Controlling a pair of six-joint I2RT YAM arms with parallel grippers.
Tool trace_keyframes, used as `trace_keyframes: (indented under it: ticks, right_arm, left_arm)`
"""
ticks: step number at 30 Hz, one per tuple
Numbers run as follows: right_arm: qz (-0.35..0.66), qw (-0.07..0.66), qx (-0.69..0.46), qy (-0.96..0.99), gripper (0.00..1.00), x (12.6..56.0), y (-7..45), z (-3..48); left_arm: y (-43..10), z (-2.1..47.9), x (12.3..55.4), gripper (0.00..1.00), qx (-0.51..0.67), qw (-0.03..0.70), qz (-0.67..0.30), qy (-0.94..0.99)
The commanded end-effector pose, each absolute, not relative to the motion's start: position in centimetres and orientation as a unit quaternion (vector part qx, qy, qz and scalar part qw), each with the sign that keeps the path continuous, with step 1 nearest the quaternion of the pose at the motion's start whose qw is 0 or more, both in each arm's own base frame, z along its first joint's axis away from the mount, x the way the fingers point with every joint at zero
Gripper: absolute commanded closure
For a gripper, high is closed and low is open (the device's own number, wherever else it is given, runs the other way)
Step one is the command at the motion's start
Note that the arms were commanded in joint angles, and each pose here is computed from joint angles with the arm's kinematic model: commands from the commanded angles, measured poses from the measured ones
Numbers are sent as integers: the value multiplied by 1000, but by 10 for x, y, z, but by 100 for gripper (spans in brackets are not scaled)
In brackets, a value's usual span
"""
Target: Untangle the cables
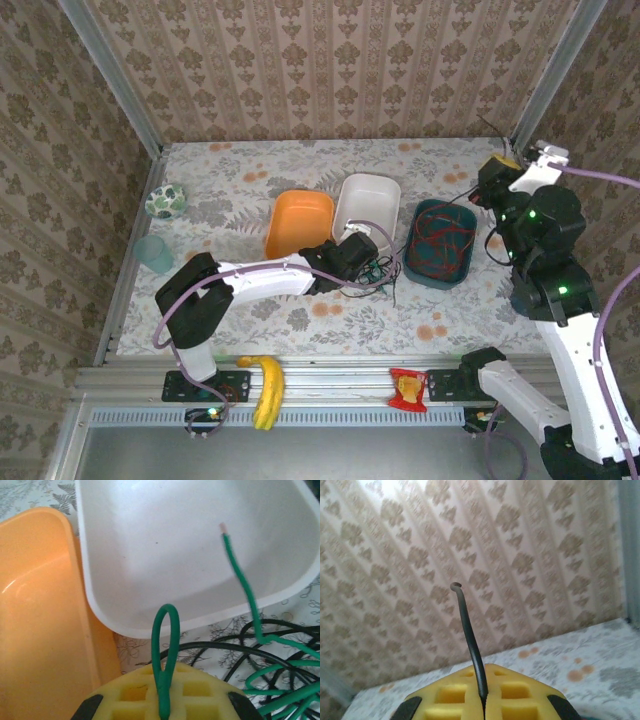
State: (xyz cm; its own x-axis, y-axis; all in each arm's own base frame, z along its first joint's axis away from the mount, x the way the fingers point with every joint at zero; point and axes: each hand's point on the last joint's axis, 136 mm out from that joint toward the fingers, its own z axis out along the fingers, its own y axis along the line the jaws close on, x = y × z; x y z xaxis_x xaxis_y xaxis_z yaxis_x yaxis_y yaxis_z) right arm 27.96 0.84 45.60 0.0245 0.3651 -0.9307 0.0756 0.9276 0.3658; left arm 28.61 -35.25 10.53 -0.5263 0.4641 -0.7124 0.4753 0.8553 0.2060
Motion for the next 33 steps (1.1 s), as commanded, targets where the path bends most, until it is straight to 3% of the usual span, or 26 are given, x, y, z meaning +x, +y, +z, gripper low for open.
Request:
trace_keyframes:
  ticks: [1,9,22,25,28,33]
  right_arm:
    - [26,740,233,631,100,254,-36,487]
    - [-35,736,318,596,100,228,-73,485]
    - [-59,726,348,589,100,215,-89,486]
    - [-17,728,274,629,100,236,-62,483]
    - [88,698,146,696,100,266,-1,463]
    - [265,526,24,808,100,289,99,358]
  left_arm:
    - [-331,111,290,100,244,413,25,877]
    - [-303,104,297,100,195,393,61,897]
    - [-281,100,300,100,144,384,60,910]
    - [-291,103,300,100,151,392,33,907]
    - [-316,114,296,100,180,419,-33,889]
    - [-348,135,288,100,204,455,-123,858]
